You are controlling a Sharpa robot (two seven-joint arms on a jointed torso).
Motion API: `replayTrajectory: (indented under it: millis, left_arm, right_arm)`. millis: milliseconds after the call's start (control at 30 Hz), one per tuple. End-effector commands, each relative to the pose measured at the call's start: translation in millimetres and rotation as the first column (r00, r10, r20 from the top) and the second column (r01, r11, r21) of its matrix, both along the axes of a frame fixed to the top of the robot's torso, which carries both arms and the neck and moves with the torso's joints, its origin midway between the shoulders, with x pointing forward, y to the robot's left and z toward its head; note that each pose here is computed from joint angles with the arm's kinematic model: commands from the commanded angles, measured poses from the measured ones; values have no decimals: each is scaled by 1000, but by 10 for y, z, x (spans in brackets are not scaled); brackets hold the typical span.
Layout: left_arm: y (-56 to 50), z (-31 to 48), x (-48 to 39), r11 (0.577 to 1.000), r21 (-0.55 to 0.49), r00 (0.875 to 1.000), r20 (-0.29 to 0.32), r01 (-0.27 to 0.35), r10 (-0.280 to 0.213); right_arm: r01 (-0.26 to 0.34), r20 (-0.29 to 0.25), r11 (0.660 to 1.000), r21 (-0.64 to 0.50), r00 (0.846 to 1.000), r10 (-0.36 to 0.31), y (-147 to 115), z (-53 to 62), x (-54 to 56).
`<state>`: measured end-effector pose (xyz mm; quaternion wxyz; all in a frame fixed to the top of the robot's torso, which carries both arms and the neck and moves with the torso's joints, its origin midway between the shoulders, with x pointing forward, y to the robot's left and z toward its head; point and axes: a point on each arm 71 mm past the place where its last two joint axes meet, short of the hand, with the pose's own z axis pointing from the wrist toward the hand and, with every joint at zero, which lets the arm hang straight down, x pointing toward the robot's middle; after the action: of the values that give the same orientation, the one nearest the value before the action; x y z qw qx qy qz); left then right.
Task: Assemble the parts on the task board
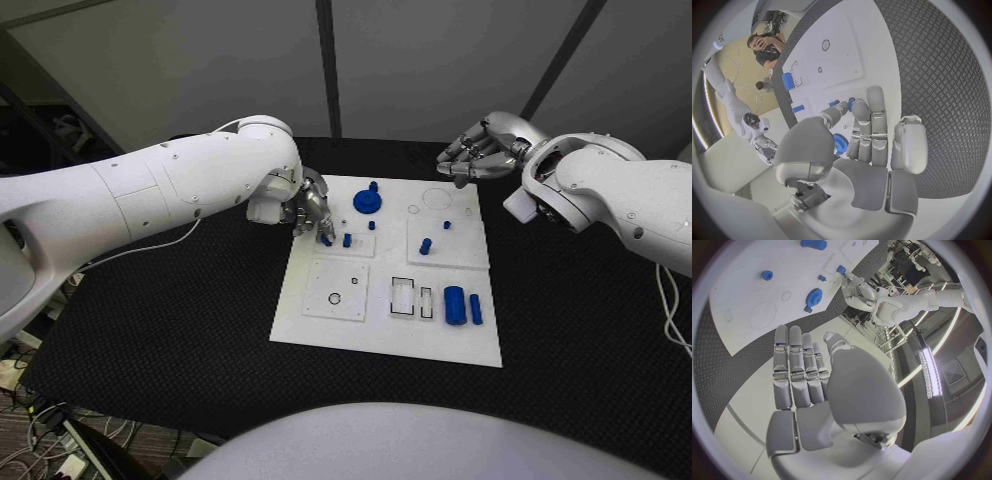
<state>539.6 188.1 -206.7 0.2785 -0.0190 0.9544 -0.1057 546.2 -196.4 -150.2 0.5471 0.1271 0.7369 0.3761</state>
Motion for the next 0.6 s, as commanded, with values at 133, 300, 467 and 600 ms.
replayTrajectory:
  millis: [133,300,467,600]
  left_arm:
    - [0,-6,-13,1000,16,1000,-12,10,-10]
    - [-1,-8,-15,1000,18,1000,-15,12,-12]
    - [2,-10,-13,1000,19,1000,-15,11,-10]
    - [3,-11,-8,1000,18,1000,-13,8,-8]
  right_arm:
    - [-9,0,1000,3,1000,9,9,12,0]
    - [-9,0,1000,3,1000,9,9,12,0]
    - [-9,1,1000,4,1000,9,8,12,-1]
    - [-9,1,1000,4,1000,9,7,13,-2]
